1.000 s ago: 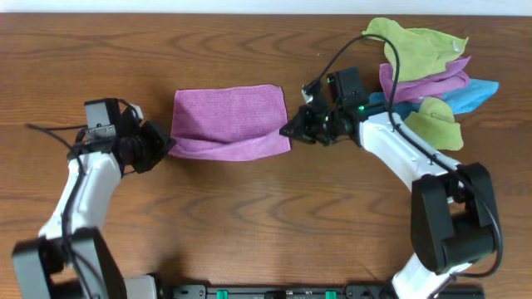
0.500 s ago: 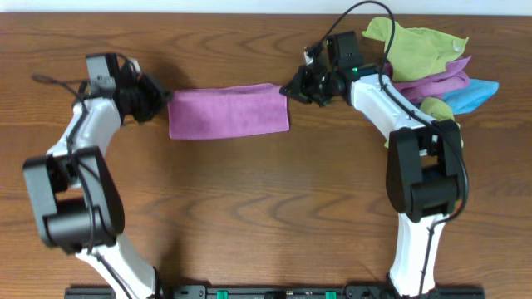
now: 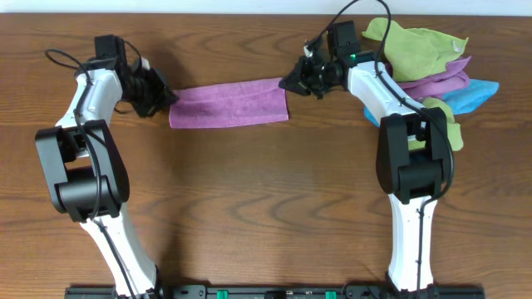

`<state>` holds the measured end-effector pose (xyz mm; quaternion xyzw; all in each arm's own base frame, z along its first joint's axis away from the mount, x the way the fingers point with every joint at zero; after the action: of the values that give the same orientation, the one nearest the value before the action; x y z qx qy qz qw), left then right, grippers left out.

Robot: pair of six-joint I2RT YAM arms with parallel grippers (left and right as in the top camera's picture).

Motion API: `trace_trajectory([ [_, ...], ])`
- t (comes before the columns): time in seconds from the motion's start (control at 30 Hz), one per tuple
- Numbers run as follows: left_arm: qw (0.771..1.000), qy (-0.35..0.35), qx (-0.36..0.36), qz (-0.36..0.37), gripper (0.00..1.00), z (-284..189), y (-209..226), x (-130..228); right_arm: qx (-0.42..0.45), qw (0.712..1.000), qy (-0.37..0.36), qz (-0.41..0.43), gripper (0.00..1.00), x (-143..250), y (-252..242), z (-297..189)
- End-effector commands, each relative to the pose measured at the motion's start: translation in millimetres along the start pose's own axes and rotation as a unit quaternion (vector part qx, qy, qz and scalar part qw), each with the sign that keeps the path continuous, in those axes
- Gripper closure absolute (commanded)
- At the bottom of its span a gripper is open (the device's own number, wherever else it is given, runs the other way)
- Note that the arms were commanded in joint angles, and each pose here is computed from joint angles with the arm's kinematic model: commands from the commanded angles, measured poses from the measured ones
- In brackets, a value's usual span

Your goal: Fold the cloth

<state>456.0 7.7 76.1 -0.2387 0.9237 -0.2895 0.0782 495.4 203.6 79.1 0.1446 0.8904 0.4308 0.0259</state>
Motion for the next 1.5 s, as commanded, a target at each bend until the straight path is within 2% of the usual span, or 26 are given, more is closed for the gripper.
trace_trajectory([
  [0.0,0.999,-0.007,-0.034,0.035,0.94,-13.1,4.9,0.2,-0.010,1.000,0.016,-0.024,0.98,7.9,11.9,-10.0],
  [0.37,0.996,-0.001,-0.086,0.030,0.94,-20.9,17.7,7.1,0.059,0.998,0.024,-0.030,0.98,22.3,-3.7,-16.8],
  [0.57,0.996,-0.005,-0.084,0.032,0.94,-20.9,17.0,5.3,0.065,0.997,0.028,-0.034,0.99,26.8,-2.6,-12.7],
  [0.63,0.996,-0.005,-0.081,0.031,0.76,-21.1,16.1,5.2,0.066,0.997,0.031,-0.035,0.78,28.1,-2.4,-12.2],
  [0.67,0.997,-0.004,-0.075,0.031,0.76,-21.5,14.3,5.3,0.067,0.997,0.032,-0.033,0.68,29.1,-2.8,-12.7],
  [0.73,0.997,-0.003,-0.066,0.032,0.68,-22.6,11.3,4.8,0.069,0.996,0.034,-0.034,0.62,29.7,-3.0,-14.6],
  [0.87,0.997,-0.021,-0.062,0.044,0.64,-37.7,-1.7,-2.7,0.065,0.996,0.012,-0.056,0.59,22.7,5.4,-37.3],
  [0.97,0.994,-0.060,-0.058,0.077,0.59,-63.1,-20.7,-12.9,0.073,0.993,-0.034,-0.081,0.51,15.1,21.8,-66.7],
  [1.0,0.992,-0.076,-0.058,0.088,0.60,-74.3,-28.0,-15.4,0.078,0.991,-0.052,-0.093,0.48,14.0,29.4,-76.8],
  [1.03,0.989,-0.090,-0.057,0.104,0.68,-83.6,-35.3,-16.4,0.084,0.989,-0.069,-0.103,0.55,12.9,35.5,-85.0],
  [1.07,0.985,-0.102,-0.054,0.128,0.91,-91.4,-44.1,-16.1,0.093,0.985,-0.085,-0.114,0.83,13.2,41.8,-91.6],
  [1.1,0.978,-0.118,-0.070,0.156,0.94,-99.5,-51.5,-14.8,0.115,0.979,-0.108,-0.126,0.99,14.5,48.5,-97.4],
  [1.2,0.947,-0.164,-0.217,0.173,0.94,-101.7,-45.3,-16.1,0.168,0.965,-0.135,-0.151,0.98,22.9,55.9,-87.2],
  [1.23,0.938,-0.167,-0.245,0.179,0.94,-97.9,-44.8,-15.2,0.182,0.962,-0.136,-0.154,0.99,24.7,54.0,-80.8],
  [1.3,0.925,-0.162,-0.282,0.195,0.94,-80.5,-47.2,-9.9,0.214,0.953,-0.139,-0.162,0.99,28.6,49.8,-67.4],
  [1.47,0.915,-0.124,-0.318,0.216,0.94,-34.9,-42.4,-1.3,0.248,0.945,-0.136,-0.166,0.99,30.9,39.2,-50.7],
])
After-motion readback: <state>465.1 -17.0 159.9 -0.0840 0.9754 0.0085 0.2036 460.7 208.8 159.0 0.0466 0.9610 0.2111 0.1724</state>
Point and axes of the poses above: each gripper's point midway between its finger pads, its own z axis out along the fingers, its own y axis along the line the jaws close on, x = y × z, the point moved 4 cm from there along -z, back along the fingers, and after that the axes turned 6 degrees about z, right-handed, at the moved point
